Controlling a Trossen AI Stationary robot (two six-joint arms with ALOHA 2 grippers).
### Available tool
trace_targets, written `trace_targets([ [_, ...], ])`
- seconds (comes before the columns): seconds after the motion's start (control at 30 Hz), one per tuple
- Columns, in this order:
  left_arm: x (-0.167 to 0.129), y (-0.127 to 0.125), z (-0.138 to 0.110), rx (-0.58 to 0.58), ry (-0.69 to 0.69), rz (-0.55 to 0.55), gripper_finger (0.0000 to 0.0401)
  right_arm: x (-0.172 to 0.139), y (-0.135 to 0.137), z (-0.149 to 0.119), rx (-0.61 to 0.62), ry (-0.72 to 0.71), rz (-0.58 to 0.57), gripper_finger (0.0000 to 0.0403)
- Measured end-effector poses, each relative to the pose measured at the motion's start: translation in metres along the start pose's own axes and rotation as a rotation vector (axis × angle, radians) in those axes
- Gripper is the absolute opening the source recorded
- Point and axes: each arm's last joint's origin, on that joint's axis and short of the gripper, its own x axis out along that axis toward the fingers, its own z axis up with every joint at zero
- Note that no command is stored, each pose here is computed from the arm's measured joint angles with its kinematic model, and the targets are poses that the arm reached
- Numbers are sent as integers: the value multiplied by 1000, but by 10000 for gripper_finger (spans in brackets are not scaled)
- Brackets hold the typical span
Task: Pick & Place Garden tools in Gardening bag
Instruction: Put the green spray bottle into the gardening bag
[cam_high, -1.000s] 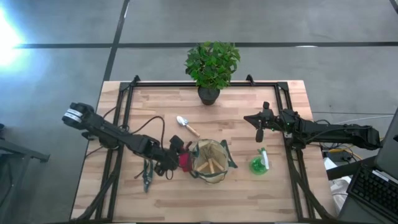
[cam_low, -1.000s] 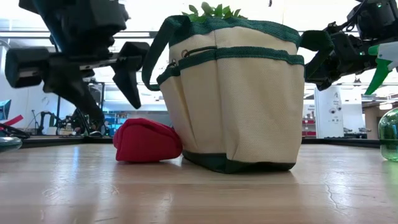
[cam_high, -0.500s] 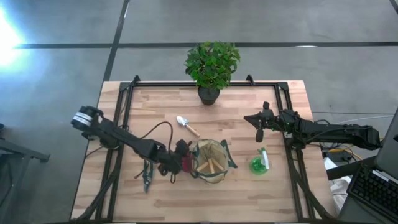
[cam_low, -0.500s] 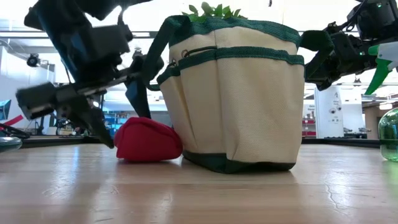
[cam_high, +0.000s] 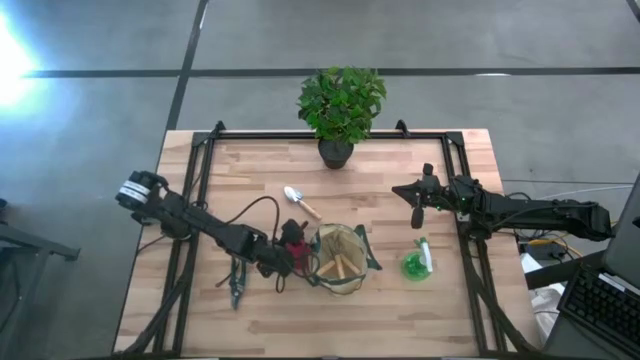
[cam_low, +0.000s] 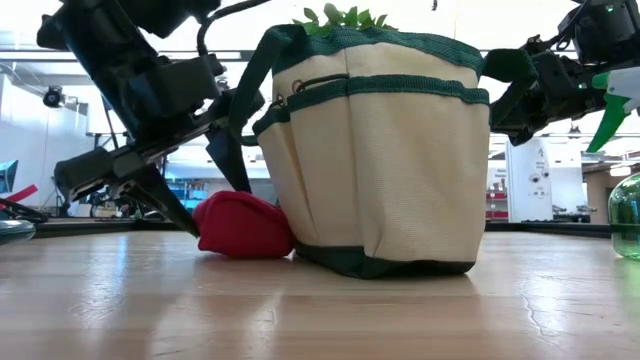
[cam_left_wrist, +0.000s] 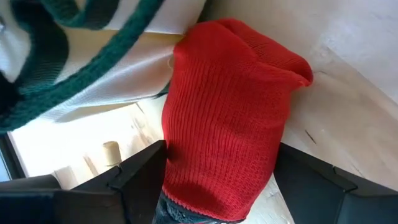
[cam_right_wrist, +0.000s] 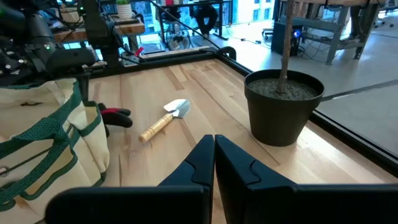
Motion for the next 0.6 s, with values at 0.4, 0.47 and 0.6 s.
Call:
trace_targets([
  [0.4, -10, 5, 1, -91, -27, 16, 284, 0, 0, 0, -2, 0, 0, 8],
  [0.47, -10, 5, 1, -91, -27, 16, 284, 0, 0, 0, -2, 0, 0, 8],
  [0.6, -12, 4, -3, -76, 16, 3, 284, 0, 0, 0, -2, 0, 0, 8],
])
